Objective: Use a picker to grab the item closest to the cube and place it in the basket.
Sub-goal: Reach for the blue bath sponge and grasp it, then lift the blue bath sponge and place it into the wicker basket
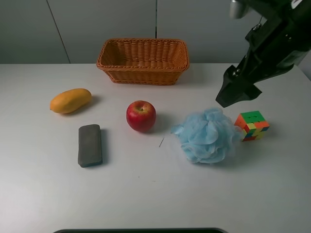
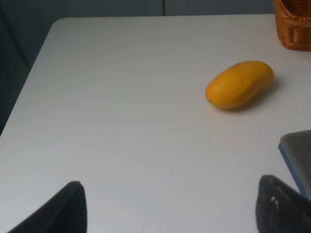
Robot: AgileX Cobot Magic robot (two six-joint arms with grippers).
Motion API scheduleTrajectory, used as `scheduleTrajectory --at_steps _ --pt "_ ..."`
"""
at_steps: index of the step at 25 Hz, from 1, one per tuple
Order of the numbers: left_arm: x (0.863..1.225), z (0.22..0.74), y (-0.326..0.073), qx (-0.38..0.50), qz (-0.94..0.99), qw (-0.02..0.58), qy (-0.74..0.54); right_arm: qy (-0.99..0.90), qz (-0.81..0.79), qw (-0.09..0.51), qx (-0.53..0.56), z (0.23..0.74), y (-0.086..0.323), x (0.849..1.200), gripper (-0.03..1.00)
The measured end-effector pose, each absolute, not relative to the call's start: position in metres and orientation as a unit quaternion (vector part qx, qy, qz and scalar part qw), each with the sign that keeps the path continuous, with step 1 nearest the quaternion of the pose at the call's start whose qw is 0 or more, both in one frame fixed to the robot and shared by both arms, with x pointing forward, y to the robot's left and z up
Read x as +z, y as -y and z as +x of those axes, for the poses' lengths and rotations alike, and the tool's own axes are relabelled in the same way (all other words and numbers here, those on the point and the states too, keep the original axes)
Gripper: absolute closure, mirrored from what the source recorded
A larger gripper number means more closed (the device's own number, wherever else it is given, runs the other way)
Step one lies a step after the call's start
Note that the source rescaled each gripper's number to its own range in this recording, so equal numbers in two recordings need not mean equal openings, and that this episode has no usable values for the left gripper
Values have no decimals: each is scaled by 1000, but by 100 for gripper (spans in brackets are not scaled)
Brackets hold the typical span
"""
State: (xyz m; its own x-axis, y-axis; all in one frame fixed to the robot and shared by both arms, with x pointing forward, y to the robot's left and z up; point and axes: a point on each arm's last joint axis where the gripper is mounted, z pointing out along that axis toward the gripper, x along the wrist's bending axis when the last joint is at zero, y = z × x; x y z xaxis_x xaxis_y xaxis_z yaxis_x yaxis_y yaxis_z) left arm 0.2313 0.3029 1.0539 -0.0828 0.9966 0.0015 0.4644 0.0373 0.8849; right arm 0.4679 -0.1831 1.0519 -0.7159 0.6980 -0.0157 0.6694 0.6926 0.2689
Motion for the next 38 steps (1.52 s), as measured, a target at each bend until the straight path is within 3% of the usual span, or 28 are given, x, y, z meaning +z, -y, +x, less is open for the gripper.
scheduleTrajectory --at_steps 11,22,24,26,27,38 --pt "1054 231 -303 381 580 350 -630 -939 340 -18 48 492 143 971 -3" --pt "1054 231 -303 381 580 350 -630 -936 349 -44 10 514 131 892 -2" --pt "1054 231 -303 381 580 350 -630 -936 349 -48 4 515 131 885 16" --pt "1054 231 -303 381 580 350 -630 -935 350 -49 2 515 131 883 58" --pt "1054 231 -303 381 580 350 -630 -935 350 -49 2 515 131 883 69" --pt "1054 231 -303 381 580 350 -630 -936 350 -38 15 516 130 898 72"
